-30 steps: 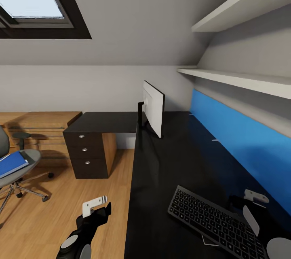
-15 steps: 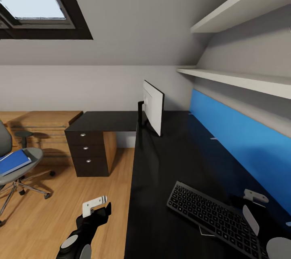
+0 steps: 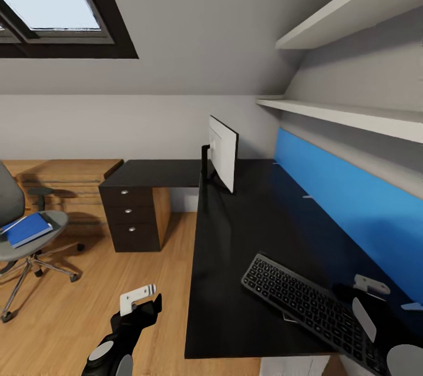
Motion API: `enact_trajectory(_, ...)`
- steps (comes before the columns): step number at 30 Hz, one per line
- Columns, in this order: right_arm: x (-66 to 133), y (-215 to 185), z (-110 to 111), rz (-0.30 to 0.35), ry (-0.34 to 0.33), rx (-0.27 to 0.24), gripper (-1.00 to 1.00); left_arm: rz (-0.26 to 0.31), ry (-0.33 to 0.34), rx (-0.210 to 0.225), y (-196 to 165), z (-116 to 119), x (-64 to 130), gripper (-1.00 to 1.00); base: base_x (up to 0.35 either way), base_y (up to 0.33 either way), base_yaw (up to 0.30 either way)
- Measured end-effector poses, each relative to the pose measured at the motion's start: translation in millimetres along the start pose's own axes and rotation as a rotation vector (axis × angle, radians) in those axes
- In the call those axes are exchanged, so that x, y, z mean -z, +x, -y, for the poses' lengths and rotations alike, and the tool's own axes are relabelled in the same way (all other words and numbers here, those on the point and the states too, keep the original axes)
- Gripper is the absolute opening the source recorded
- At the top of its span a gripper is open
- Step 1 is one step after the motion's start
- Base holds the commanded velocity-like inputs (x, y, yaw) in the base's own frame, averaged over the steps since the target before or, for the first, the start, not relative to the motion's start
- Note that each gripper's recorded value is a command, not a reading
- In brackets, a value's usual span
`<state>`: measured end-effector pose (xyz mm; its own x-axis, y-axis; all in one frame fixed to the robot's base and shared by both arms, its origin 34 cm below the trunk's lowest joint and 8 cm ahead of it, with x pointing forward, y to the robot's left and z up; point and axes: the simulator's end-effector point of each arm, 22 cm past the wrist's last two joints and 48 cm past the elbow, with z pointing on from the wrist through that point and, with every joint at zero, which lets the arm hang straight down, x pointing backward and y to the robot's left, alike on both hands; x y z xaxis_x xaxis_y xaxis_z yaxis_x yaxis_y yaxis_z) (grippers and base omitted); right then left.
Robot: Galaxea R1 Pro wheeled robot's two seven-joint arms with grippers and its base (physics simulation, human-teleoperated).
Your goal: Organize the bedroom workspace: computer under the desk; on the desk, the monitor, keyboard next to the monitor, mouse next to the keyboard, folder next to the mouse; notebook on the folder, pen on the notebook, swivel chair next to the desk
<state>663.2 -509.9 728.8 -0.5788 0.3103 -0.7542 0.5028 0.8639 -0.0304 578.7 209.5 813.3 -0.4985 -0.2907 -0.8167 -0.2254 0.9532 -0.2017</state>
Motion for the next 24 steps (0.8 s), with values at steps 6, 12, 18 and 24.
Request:
enact_trajectory(6,0.1,-0.1,-0.5,0.001,0.001,0.003,1.00,0.000,0.000,0.000,0.1,0.1,0.0,1.00,-0.201,0.093,0.000)
enact_trajectory(12,0.2,0.0,-1.0,0.002,0.000,0.003,1.00,0.000,0.000,0.000,0.2,0.2,0.0,1.00,-0.117,0.050,0.000)
enact_trajectory(18,0.3,-0.1,-0.9,0.002,0.000,0.003,1.00,0.000,0.001,-0.001,0.2,0.4,0.2,1.00,-0.083,0.035,0.000)
enact_trajectory(24,0.2,0.1,-1.9,0.001,-0.003,0.002,1.00,-0.003,0.000,-0.001,1.0,0.3,-0.2,1.00,-0.097,0.003,0.000)
